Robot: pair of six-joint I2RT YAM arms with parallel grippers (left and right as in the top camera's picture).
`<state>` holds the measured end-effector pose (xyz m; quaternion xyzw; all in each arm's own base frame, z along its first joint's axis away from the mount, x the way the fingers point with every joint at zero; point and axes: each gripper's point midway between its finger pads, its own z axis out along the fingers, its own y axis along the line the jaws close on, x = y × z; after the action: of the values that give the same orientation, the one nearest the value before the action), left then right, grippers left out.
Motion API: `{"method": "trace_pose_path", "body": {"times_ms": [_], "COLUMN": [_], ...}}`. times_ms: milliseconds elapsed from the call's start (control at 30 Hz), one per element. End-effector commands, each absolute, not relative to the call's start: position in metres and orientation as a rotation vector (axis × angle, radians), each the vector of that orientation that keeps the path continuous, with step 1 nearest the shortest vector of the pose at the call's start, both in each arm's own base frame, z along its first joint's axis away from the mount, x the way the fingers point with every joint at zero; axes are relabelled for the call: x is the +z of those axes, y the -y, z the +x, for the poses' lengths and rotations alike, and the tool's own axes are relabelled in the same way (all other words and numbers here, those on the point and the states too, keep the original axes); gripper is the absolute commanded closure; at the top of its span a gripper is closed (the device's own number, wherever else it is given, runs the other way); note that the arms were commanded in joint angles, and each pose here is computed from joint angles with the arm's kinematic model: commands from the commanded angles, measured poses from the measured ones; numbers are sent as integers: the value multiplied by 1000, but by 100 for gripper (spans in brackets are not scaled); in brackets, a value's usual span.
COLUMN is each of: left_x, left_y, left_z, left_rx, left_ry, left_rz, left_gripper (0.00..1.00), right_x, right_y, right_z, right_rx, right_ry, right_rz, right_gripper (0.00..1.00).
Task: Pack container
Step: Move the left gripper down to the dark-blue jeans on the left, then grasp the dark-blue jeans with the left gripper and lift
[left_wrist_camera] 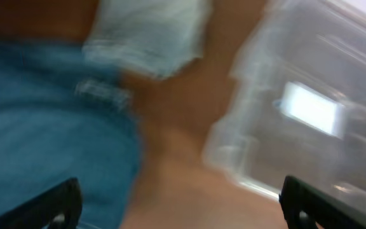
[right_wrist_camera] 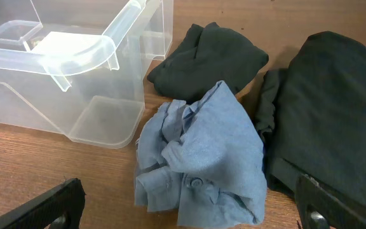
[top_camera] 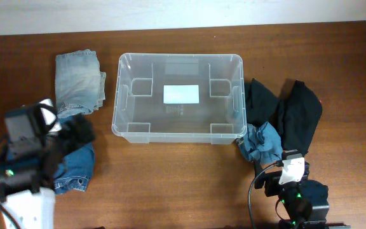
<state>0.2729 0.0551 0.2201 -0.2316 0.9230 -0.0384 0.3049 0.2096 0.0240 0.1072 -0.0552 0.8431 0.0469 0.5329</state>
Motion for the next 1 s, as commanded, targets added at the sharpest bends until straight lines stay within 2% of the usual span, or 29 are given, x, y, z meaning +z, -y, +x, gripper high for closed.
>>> {"method": "trace_pose_path", "body": {"times_ms": [0, 233, 433, 500, 600, 767, 967], "left_x": [200, 161, 124, 117, 106, 89, 37], "left_y": [-118, -214, -261, -273, -299, -283, -278], "left_z": [252, 199, 170, 173, 196, 243, 240], "left_rx": [23, 39, 22, 7, -40, -327, -451], "left_ry": [-2454, -2355, -2292, -2289, -2309, -2352, -2430], "left_rz": [-961, -1450, -1681, -1654, -1422, -957, -979], "left_gripper": [0, 1, 1, 1, 1, 1, 1], "right_x": [106, 106, 106, 106, 106, 106, 106], "right_y": [-25, -25, -25, -25, -25, -25, -25], "right_z": [210, 210, 210, 210, 210, 210, 210], "right_rx": [121, 121, 121, 121, 121, 121, 121], "right_ry": [-2008, -2008, -2008, -2008, -2008, -2008, -2008], "right_rz": [-133, -133, -133, -133, -133, -133, -133], "right_gripper": [2, 2, 2, 2, 2, 2, 2]}}
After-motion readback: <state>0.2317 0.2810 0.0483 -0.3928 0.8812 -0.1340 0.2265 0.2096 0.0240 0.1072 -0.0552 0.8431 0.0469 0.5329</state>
